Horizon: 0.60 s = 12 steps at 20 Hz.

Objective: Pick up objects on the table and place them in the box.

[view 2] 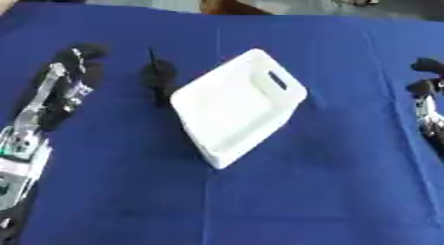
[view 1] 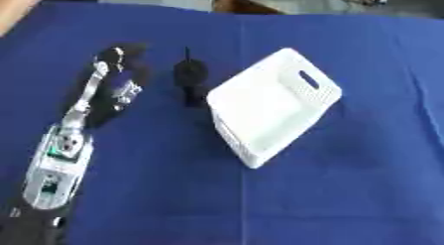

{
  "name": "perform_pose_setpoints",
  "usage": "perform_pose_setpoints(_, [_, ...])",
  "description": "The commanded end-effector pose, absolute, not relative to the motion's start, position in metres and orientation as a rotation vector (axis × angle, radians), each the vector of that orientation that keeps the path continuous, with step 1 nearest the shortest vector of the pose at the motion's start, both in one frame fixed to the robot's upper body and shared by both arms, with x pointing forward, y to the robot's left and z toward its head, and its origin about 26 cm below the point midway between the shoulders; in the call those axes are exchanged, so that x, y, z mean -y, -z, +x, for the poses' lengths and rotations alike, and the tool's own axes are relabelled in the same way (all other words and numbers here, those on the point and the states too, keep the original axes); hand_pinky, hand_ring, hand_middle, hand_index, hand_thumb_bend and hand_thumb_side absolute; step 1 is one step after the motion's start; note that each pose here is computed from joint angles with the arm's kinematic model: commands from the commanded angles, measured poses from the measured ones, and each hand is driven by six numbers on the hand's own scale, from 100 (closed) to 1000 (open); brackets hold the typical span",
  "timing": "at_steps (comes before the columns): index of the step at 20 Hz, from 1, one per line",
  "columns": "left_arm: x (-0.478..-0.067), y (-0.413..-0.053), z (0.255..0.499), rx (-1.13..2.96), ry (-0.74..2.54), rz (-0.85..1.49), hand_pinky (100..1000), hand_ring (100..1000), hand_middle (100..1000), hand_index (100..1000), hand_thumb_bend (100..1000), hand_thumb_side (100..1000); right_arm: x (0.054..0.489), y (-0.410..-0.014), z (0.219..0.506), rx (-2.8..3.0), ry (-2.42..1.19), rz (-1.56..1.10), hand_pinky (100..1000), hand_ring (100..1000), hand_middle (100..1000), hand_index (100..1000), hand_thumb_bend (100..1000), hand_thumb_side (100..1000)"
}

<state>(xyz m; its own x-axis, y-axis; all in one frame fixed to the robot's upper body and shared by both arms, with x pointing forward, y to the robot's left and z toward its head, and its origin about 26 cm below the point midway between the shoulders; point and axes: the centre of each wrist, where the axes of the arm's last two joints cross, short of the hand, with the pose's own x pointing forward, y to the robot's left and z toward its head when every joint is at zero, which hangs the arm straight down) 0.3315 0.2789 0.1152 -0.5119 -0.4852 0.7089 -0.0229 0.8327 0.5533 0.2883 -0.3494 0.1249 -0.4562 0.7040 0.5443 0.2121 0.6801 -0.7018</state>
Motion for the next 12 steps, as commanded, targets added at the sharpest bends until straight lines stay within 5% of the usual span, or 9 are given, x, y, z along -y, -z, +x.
perform_pose_setpoints(1, [-0.2791,-0.1257,0.3314,2.073,0.628,0.389,801,836,797,846,609,843,0.3520,-0.1353,0.2890,2.024,-0.716,-0.727,741,633,770,889,100,861])
perform_pose_setpoints(12, [-0.2795,-0.1266,0.3317,2.073,0.630,0.395,801,837,798,847,601,843,0.3519,-0.1351,0.2892,2.023,-0.717,-0.726,741,633,770,889,100,862])
